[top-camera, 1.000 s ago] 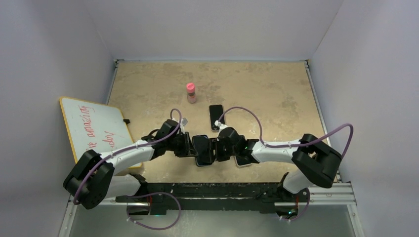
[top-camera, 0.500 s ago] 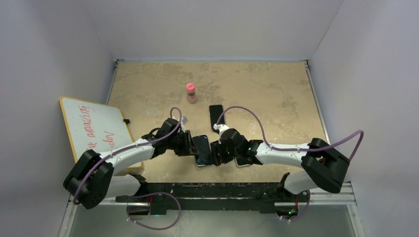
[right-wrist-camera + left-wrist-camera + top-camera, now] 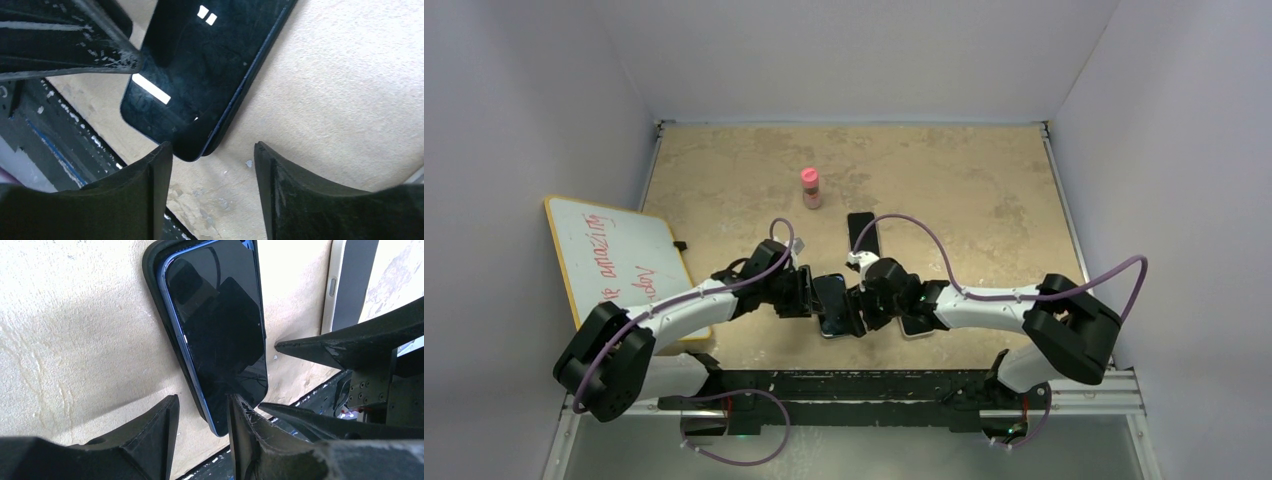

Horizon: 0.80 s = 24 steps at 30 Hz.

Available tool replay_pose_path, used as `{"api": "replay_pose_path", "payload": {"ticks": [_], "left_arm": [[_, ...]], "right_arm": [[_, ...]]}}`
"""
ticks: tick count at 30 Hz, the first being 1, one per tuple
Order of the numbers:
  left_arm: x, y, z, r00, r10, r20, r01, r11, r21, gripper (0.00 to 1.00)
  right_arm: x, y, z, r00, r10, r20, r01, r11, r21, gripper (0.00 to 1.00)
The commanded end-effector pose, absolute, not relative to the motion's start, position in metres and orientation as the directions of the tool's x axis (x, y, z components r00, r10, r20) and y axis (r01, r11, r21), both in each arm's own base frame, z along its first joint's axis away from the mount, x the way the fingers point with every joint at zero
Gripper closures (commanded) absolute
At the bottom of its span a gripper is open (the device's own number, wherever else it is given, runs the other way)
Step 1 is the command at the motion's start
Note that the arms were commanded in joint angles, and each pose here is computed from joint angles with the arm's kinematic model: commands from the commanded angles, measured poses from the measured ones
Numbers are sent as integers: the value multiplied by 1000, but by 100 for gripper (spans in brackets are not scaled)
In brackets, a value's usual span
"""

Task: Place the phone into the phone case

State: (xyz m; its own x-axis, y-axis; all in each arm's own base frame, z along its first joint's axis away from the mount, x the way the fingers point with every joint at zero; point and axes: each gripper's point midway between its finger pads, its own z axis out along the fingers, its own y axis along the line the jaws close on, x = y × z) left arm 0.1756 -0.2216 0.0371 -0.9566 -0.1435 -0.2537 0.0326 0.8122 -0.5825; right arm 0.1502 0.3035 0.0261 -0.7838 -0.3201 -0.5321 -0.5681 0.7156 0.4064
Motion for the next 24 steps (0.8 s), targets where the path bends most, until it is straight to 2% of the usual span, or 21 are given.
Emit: {"api": "replay_pose_path", "payload": {"ticks": [1,6,14,21,24], "left_arm": [[187,-226,45,-945,-131,-299,76,802,-592,58],[187,-224,43,-944,-137,-301,72,804,-590,59],[186,-228,48,-948,-147,-284,69,774,-629,59],[185,-224,46,-948,-147,-284,63,784,-618,59],[182,-224,44,-951,-143,-273,60,783,-619,58]], "right_arm": [[146,311,37,-755,-355,-552,-617,669,415,34],[142,313,30,-730,-405,-551,-645,675,358,30],[137,312,23,-679,-473,-562,-675,703,224,34],[148,311,17,-665,-465,-585,-657,736,161,49],[150,309,13,-672,-440,-595,-637,753,163,60]]}}
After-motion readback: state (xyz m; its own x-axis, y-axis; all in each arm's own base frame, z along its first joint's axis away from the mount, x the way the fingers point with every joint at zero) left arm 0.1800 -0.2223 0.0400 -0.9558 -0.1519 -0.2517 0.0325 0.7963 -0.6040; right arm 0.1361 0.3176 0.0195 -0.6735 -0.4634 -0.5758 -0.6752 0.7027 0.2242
